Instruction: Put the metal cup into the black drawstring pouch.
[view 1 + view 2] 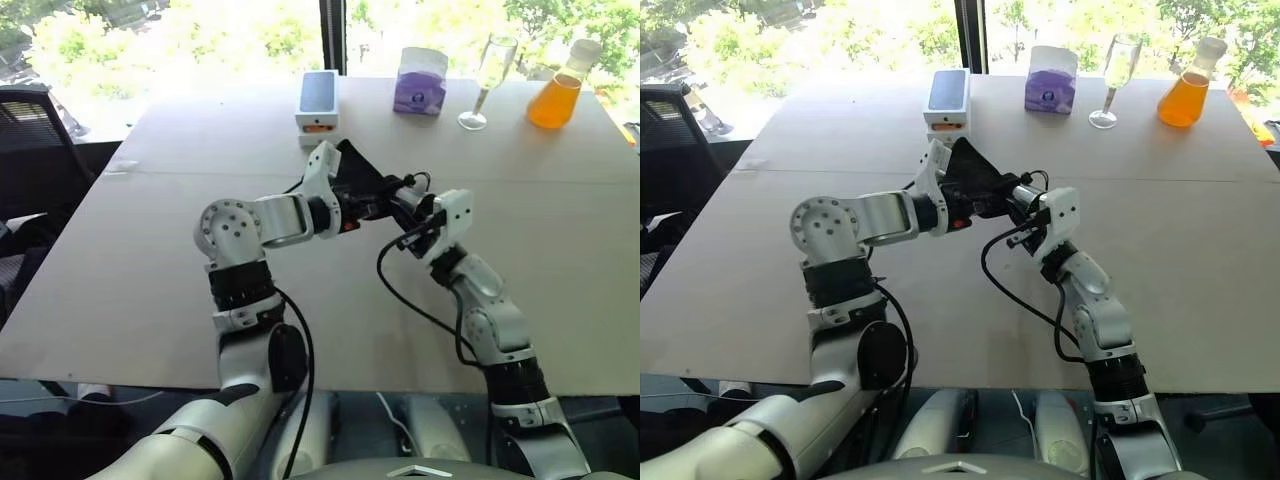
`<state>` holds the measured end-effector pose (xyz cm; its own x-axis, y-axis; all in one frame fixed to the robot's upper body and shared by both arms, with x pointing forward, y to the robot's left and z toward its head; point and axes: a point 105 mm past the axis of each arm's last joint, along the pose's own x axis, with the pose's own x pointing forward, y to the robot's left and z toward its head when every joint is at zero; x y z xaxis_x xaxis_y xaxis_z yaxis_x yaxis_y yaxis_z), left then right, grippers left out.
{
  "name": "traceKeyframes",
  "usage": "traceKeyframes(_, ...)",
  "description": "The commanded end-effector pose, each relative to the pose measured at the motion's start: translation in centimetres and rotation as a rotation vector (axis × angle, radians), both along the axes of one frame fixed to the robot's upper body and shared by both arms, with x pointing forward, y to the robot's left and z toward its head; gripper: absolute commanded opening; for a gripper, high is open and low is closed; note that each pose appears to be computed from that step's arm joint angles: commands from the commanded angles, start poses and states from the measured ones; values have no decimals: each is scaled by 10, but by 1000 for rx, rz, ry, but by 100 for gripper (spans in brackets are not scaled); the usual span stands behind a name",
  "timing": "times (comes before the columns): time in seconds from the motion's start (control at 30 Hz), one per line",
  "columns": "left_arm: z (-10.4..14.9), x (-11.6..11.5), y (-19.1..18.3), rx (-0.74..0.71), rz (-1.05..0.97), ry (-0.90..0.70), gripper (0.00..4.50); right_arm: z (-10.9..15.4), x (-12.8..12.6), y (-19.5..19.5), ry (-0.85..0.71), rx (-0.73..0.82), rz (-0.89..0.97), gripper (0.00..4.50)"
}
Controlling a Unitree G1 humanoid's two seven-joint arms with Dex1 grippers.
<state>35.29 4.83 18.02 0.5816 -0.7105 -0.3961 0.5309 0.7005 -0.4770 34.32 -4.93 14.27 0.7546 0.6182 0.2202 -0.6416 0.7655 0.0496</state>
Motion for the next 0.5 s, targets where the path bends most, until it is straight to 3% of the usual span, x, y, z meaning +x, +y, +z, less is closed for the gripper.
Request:
traceKeyframes(0.03, 9, -15, -21, 151, -169, -188, 0, -8, 4, 2, 32, -12, -14, 2)
traceKeyframes(0.13, 1, -17, -20, 167, -200, -198, 0, -10, 0, 3, 67, 6, 26, 2)
traceKeyframes(0.23, -9, -19, -14, 89, -178, -108, 0, -5, -15, 5, 112, 28, 124, 2)
traceKeyframes(0.5, 0, -30, -12, -112, -197, 20, 0, -9, -50, 9, 267, 16, 334, 2)
